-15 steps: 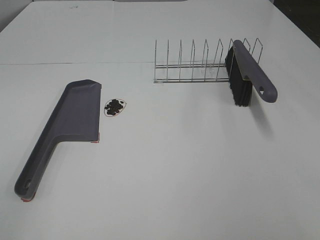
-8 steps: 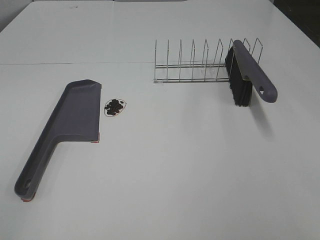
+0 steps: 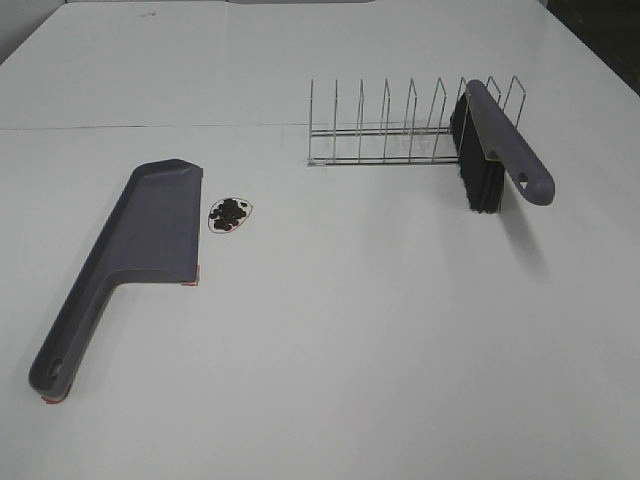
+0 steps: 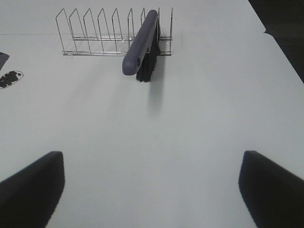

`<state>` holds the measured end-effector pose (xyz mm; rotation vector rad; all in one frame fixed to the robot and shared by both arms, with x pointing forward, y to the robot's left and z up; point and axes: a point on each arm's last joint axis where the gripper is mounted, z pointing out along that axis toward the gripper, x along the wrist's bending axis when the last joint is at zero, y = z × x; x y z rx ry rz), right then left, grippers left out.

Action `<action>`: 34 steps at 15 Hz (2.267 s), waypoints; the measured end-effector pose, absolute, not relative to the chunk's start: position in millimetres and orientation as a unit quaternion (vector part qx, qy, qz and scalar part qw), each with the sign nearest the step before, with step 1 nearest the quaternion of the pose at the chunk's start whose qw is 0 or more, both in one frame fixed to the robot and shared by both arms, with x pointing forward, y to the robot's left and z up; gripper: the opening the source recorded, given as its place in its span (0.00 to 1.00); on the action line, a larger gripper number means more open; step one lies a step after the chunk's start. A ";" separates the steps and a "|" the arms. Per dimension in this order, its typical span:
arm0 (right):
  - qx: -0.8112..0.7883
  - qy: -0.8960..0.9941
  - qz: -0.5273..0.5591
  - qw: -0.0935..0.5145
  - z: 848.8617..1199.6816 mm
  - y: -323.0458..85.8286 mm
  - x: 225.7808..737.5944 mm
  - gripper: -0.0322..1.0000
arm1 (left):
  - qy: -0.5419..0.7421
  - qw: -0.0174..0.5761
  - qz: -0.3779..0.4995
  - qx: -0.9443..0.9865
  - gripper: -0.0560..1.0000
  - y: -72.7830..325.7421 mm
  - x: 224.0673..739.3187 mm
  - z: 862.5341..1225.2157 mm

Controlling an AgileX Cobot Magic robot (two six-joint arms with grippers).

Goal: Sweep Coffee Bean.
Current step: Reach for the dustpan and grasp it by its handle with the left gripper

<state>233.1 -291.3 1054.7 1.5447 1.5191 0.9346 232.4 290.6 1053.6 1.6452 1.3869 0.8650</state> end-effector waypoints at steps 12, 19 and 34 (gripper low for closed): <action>0.605 0.595 0.366 0.381 1054.7 -291.3 233.1 0.86 | 0.548 0.400 0.342 0.650 0.59 290.6 232.4 1053.6; 0.605 0.595 0.366 0.381 1054.7 -291.3 233.1 0.86 | 0.548 0.400 0.342 0.650 0.59 290.6 232.4 1053.6; 0.605 0.595 0.366 0.381 1054.7 -291.3 233.1 0.86 | 0.548 0.400 0.342 0.650 0.59 290.6 232.4 1053.6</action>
